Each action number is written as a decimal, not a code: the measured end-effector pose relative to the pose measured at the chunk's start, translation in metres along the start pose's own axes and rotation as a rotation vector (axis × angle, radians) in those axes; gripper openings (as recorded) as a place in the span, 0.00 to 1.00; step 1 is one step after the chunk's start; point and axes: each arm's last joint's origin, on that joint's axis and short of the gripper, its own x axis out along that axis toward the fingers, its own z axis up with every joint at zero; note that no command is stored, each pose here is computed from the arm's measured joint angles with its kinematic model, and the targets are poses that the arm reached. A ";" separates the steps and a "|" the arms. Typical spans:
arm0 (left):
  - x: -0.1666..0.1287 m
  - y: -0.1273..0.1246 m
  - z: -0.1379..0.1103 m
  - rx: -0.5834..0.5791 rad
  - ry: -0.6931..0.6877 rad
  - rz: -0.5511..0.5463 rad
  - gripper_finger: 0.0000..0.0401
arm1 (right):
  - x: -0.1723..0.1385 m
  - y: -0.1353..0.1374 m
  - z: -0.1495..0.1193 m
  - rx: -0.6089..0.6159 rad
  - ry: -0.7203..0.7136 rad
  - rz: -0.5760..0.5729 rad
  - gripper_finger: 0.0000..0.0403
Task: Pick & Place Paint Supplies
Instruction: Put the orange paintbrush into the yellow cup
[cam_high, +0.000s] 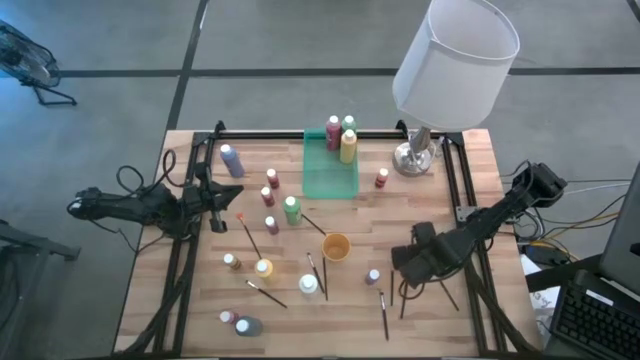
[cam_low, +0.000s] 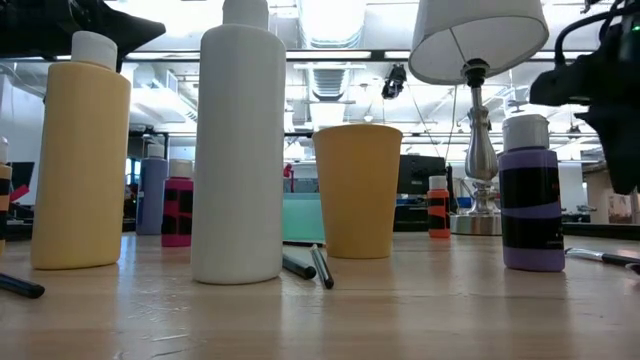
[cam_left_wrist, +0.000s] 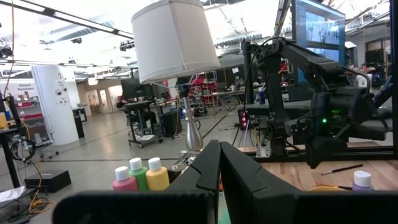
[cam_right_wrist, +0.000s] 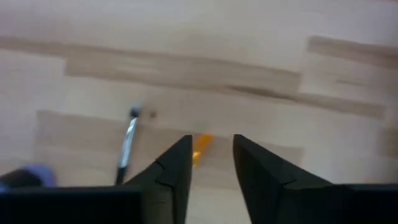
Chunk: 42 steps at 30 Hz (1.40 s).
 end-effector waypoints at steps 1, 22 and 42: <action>0.000 0.000 0.000 0.000 0.000 0.000 0.04 | 0.000 0.001 -0.001 -0.002 0.007 0.015 0.32; 0.000 0.000 0.000 0.000 0.001 0.000 0.04 | 0.033 0.011 -0.016 -0.029 0.048 -0.047 0.43; 0.000 0.000 0.000 0.000 0.000 0.000 0.04 | 0.050 0.007 -0.018 -0.020 0.048 -0.029 0.24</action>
